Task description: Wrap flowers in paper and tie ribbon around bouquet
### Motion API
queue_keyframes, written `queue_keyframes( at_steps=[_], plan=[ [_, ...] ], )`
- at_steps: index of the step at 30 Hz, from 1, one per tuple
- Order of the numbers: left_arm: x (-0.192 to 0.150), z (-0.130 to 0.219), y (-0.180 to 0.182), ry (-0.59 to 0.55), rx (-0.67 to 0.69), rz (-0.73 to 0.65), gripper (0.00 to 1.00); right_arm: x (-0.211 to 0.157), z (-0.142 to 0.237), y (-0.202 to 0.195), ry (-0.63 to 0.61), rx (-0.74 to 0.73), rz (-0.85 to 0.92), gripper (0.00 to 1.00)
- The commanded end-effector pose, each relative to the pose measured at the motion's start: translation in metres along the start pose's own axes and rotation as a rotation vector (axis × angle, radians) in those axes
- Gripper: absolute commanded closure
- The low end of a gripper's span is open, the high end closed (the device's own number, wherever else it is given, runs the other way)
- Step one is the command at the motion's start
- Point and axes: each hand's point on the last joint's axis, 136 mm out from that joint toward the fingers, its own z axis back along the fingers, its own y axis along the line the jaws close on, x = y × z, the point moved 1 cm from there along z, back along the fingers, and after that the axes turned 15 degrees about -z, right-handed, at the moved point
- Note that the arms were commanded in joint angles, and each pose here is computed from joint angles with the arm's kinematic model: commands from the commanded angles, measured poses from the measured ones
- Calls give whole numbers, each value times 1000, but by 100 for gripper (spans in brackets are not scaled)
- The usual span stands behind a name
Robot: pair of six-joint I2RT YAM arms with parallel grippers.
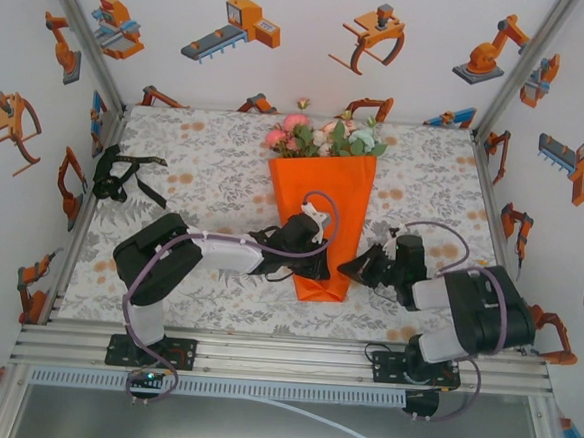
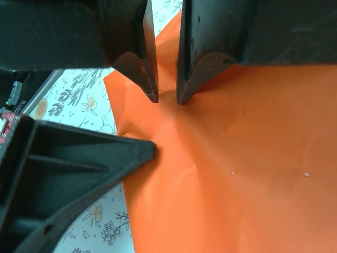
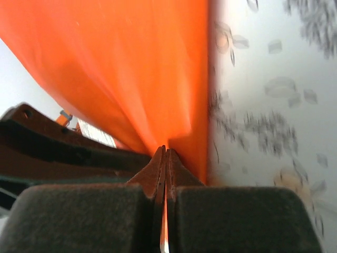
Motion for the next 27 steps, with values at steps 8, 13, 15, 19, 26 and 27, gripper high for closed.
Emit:
queue_keyframes(
  at_steps=[8, 13, 15, 19, 26, 27],
  plan=[
    [-26, 3, 25, 68, 111, -23, 74, 78, -15, -23, -208, 99, -128, 100],
    [-27, 2, 26, 74, 115, -27, 75, 99, -27, -30, -242, 63, -111, 100],
    [-26, 2, 27, 72, 117, -26, 75, 106, -32, -34, -245, 16, -102, 100],
    [-26, 2, 26, 75, 117, -27, 75, 126, -42, -30, -253, -44, -84, 100],
    [-27, 1, 28, 77, 121, -26, 76, 161, -51, 4, -280, -82, -21, 100],
    [-27, 1, 28, 76, 121, -25, 76, 164, -51, 9, -281, -83, -19, 100]
  ],
)
